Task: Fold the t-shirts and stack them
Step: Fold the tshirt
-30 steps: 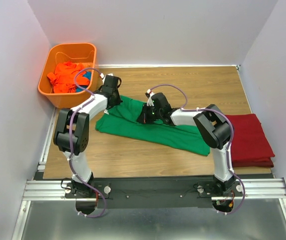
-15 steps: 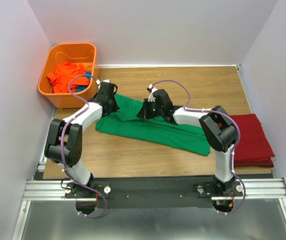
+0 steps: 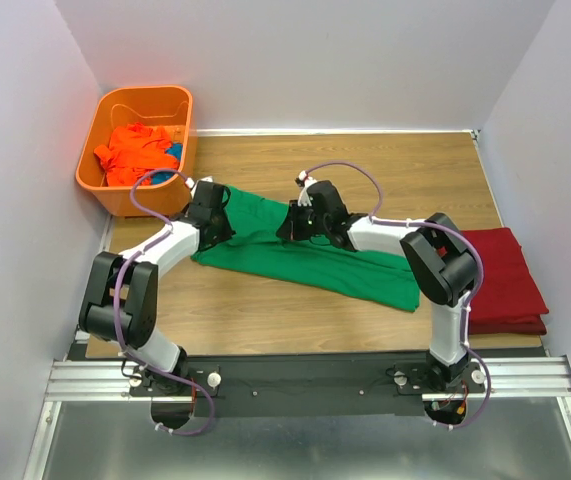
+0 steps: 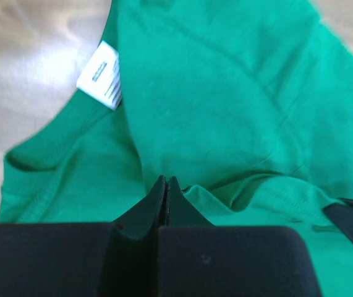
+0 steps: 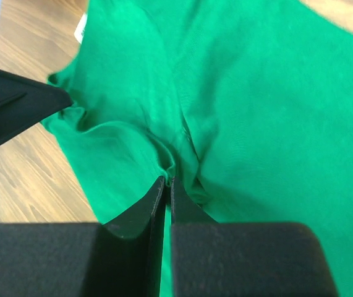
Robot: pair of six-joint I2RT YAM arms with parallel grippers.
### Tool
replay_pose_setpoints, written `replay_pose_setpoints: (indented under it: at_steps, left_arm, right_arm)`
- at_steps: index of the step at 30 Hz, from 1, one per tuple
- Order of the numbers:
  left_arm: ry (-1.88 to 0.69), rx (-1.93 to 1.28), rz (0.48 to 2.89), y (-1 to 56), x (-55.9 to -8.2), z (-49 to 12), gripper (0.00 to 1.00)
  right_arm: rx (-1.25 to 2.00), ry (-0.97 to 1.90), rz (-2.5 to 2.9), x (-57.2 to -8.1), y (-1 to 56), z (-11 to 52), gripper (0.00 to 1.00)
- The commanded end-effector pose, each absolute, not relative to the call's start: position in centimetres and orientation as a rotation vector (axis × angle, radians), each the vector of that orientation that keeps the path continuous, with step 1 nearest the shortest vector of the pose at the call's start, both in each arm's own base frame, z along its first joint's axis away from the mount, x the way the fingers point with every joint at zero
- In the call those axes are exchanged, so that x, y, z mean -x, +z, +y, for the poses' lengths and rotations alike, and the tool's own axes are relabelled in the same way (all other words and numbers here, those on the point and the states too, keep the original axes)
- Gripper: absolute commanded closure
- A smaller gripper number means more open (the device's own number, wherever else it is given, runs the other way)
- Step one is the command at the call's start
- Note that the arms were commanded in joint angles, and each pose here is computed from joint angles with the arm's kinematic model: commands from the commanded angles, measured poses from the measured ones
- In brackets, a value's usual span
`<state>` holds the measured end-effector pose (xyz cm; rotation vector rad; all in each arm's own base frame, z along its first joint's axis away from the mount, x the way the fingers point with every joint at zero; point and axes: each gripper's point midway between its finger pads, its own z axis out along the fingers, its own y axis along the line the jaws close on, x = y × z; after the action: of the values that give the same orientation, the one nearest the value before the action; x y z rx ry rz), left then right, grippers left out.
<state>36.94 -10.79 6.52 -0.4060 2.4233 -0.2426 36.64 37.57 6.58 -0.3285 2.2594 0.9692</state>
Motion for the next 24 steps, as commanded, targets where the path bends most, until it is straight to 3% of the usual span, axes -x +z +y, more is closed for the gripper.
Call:
replay_pose_setpoints:
  at_steps: [1,9,15,24]
  left_arm:
    - [-0.306,0.454,2.394,7.2,-36.3,-11.3,1.0]
    - [-0.282,0.502,2.407,6.2,-35.3,-10.4,1.0]
    - [-0.264,0.525,2.38,6.7,-35.3,-9.5,1.0]
    - [-0.24,0.537,2.382,6.6,-34.9,-8.9,1.0]
  right_arm:
    - [0.364,0.938,2.282,-35.7,6.0,37.0,0.87]
    - [0.396,0.976,2.308,-34.4,5.4,36.9,0.84]
    - [0.426,1.015,2.307,-33.4,5.9,36.9,0.69]
    - [0.402,1.021,2.273,-32.5,8.1,35.9,0.68]
